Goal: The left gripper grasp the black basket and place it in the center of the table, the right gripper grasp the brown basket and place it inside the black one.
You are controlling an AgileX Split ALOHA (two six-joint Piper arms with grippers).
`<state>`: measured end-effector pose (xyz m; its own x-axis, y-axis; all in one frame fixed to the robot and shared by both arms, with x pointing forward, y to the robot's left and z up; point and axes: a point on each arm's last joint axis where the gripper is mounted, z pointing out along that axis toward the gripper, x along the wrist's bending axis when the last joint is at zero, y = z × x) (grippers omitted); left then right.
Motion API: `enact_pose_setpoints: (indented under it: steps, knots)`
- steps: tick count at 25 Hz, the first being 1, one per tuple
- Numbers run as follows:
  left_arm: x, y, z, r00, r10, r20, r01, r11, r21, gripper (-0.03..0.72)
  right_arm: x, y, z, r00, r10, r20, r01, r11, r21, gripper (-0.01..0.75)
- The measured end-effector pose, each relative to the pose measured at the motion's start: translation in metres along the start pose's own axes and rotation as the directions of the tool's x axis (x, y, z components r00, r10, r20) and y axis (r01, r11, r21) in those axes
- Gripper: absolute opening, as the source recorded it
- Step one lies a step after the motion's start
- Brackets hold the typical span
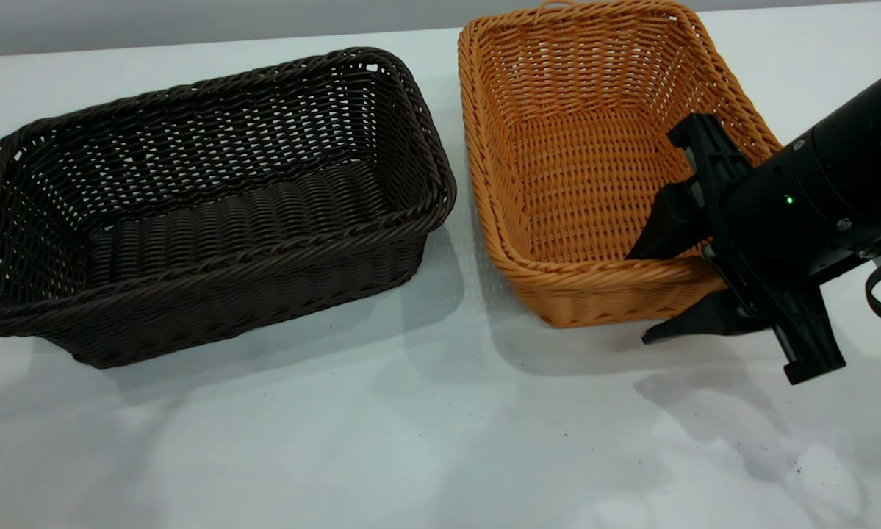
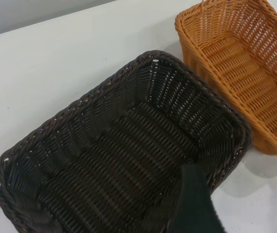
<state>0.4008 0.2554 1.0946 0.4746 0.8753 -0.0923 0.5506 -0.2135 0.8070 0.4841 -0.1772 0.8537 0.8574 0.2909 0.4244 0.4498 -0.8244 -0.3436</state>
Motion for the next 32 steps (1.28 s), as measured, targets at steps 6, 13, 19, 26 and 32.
enact_pose_setpoints:
  steps: [6,13,19,26,32]
  knots:
    - [0.0,-0.001,0.0,1.0,0.0,0.005,0.0,1.0,0.006,0.417,0.001,-0.002,0.0,1.0,0.014,-0.006,-0.014,1.0,0.024,0.192]
    - [-0.001,-0.001,0.0,1.0,0.0,0.012,0.0,1.0,0.015,0.417,0.001,0.003,-0.002,0.999,0.043,-0.003,-0.043,0.998,-0.042,0.099]
    - [-0.001,-0.001,0.0,1.0,0.0,0.01,0.0,1.0,0.012,0.417,0.01,0.029,-0.028,0.996,0.046,-0.071,-0.062,0.97,-0.234,0.099]
    - [0.0,-0.009,0.014,0.999,0.039,0.031,-0.041,0.997,0.064,0.417,0.03,0.045,-0.082,0.963,-0.113,-0.245,0.05,0.967,-0.251,0.099]
    - [-0.003,-0.019,0.044,0.99,0.089,0.108,-0.106,0.98,0.168,0.417,0.044,0.036,-0.123,0.854,-0.391,-0.344,0.315,0.914,-0.257,0.099]
